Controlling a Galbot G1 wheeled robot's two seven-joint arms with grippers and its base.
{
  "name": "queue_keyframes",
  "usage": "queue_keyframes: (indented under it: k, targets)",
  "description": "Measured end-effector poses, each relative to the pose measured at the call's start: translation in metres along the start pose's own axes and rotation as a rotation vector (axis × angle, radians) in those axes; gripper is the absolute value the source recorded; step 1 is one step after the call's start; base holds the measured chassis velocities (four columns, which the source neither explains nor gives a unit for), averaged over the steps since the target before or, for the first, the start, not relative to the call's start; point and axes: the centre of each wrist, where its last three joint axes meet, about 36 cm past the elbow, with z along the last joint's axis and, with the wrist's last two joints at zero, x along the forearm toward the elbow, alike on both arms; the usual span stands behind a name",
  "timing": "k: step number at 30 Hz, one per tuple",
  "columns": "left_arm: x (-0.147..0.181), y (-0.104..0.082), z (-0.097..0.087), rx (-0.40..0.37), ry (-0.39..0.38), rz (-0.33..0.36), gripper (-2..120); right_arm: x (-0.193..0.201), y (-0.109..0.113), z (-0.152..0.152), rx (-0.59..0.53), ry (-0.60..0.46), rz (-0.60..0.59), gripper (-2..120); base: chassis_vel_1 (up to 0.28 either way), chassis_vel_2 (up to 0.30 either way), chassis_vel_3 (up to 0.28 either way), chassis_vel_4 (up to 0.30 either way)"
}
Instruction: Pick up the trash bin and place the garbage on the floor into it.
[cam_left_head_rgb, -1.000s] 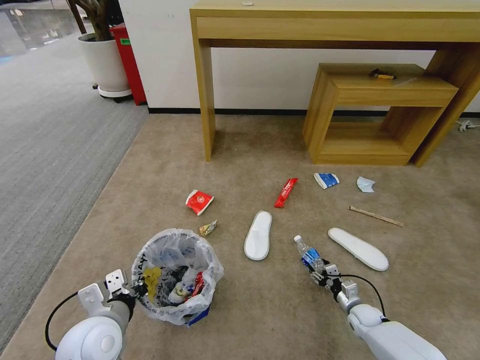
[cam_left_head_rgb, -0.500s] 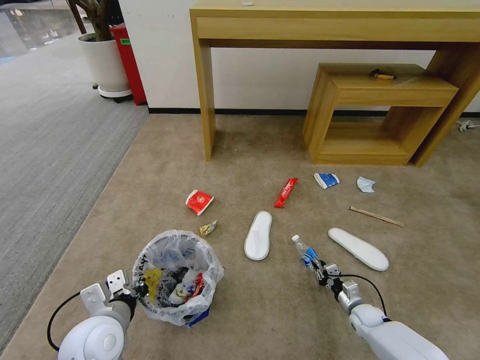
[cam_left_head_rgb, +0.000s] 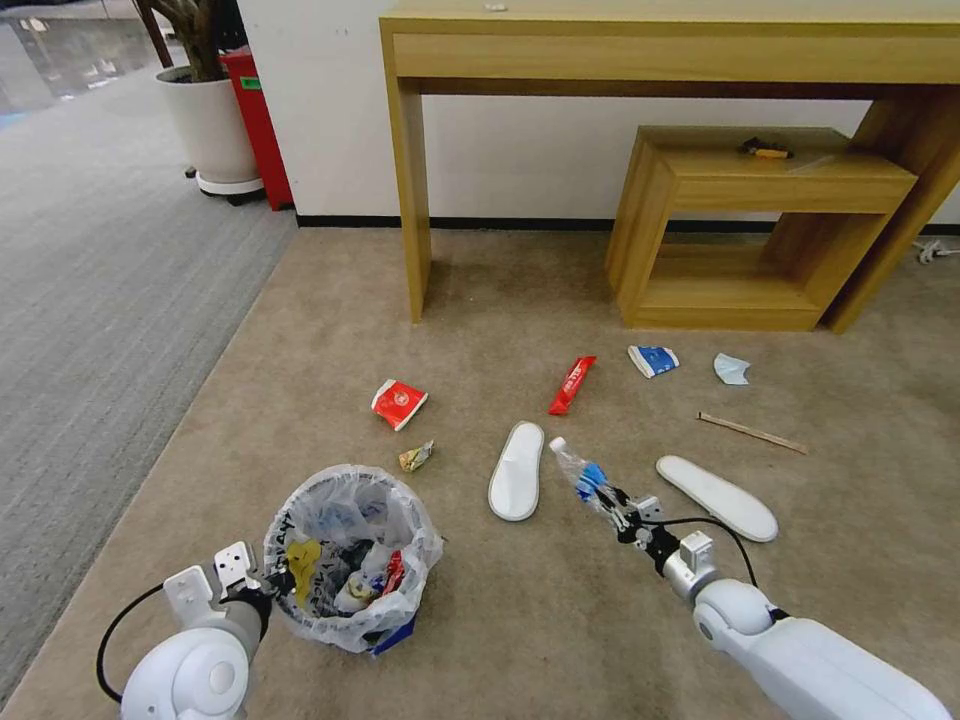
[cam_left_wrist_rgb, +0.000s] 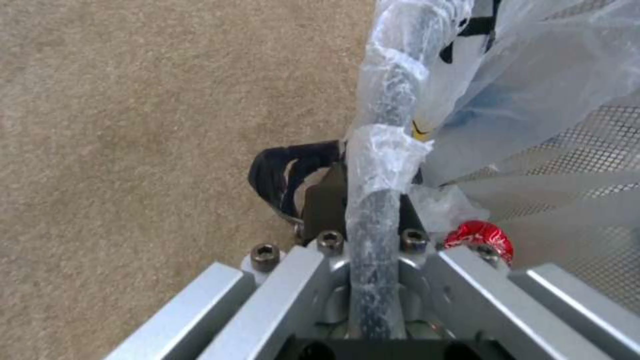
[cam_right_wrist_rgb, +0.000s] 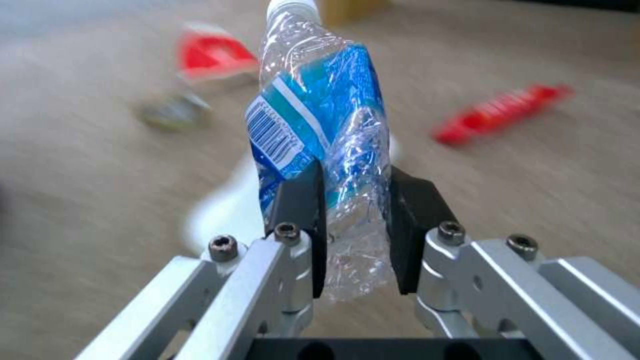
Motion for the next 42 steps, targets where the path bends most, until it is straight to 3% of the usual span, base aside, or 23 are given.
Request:
queue_keyframes:
  k: [17, 21, 32, 42]
  targets:
    - [-0.005, -0.01, -0.001, -0.005, 0.001, 0.02, 0, -0.005, 0.019, -0.107, 0.017, -0.204, -0.289, 18, 0.0, 0.0, 0.0, 0.0]
    - [-0.007, -0.013, 0.0, 0.002, 0.002, 0.02, 0, -0.017, 0.041, -0.147, 0.028, -0.252, -0.428, 18, 0.0, 0.0, 0.0, 0.0]
    - [-0.001, -0.014, -0.001, 0.01, -0.009, 0.019, 0, -0.064, 0.094, -0.186, 0.028, -0.301, -0.616, 18, 0.0, 0.0, 0.0, 0.0]
    - [0.006, -0.011, -0.002, 0.014, -0.022, 0.013, 0, -0.094, 0.123, -0.195, 0.055, -0.286, -0.717, 18, 0.0, 0.0, 0.0, 0.0]
